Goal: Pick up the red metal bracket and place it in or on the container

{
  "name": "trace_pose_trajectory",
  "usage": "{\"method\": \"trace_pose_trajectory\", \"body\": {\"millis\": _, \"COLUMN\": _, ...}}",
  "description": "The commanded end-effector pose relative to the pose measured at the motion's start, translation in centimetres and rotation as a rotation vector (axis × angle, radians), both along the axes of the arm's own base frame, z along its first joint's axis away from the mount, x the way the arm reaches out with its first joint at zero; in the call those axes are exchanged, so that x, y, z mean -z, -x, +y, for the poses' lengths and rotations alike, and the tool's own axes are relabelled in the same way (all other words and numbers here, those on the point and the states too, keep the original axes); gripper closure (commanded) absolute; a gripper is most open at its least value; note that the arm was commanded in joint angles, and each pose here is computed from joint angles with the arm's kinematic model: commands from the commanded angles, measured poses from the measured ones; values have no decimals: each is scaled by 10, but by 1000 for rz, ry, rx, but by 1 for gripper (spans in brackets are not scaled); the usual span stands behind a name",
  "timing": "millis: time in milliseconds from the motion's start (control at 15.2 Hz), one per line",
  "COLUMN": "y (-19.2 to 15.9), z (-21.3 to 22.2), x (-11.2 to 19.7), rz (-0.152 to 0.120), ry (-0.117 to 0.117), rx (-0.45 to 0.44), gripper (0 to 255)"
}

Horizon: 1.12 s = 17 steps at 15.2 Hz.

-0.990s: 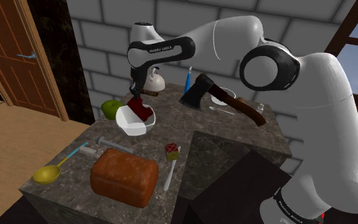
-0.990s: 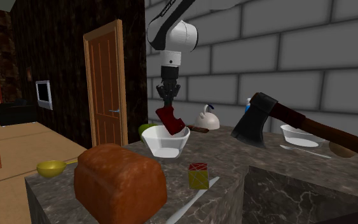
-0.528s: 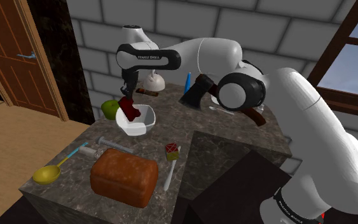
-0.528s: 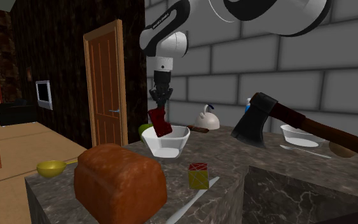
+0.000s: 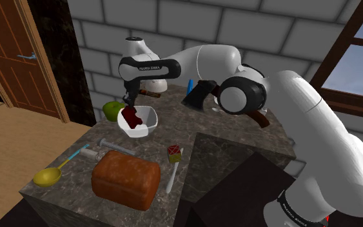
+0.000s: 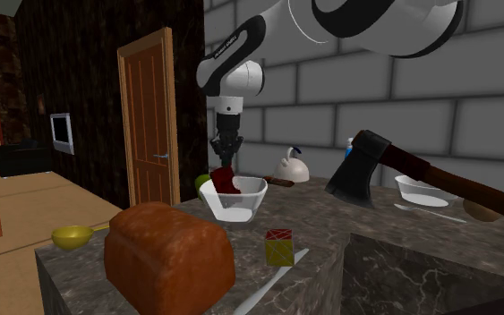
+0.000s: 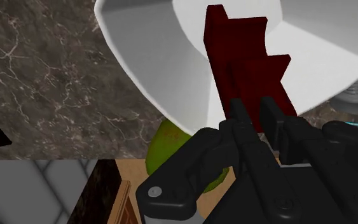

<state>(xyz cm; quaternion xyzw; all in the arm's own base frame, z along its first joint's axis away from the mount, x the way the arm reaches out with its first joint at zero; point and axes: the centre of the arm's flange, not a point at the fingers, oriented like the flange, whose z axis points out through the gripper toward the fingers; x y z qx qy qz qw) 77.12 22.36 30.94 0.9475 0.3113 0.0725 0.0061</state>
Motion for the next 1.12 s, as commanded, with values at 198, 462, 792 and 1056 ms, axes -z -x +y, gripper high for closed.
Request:
{"method": "trace_pose_trajectory", "body": {"millis": 198, "y": 1, "z": 0, "x": 17, "rz": 0, "ry": 0, "rx": 0, "gripper": 255}}
{"method": "trace_pose_trajectory", "body": {"millis": 462, "y": -3, "z": -40, "x": 53, "rz": 32, "ry": -155, "rx": 165, "gripper": 0}}
{"method": "trace_pose_trajectory", "body": {"millis": 792, "y": -2, "z": -67, "x": 100, "rz": 60, "ry": -291, "rx": 309, "gripper": 0}}
{"method": "trace_pose_trajectory", "body": {"millis": 1056, "y": -5, "z": -61, "x": 120, "rz": 60, "ry": -291, "rx": 309, "gripper": 0}}
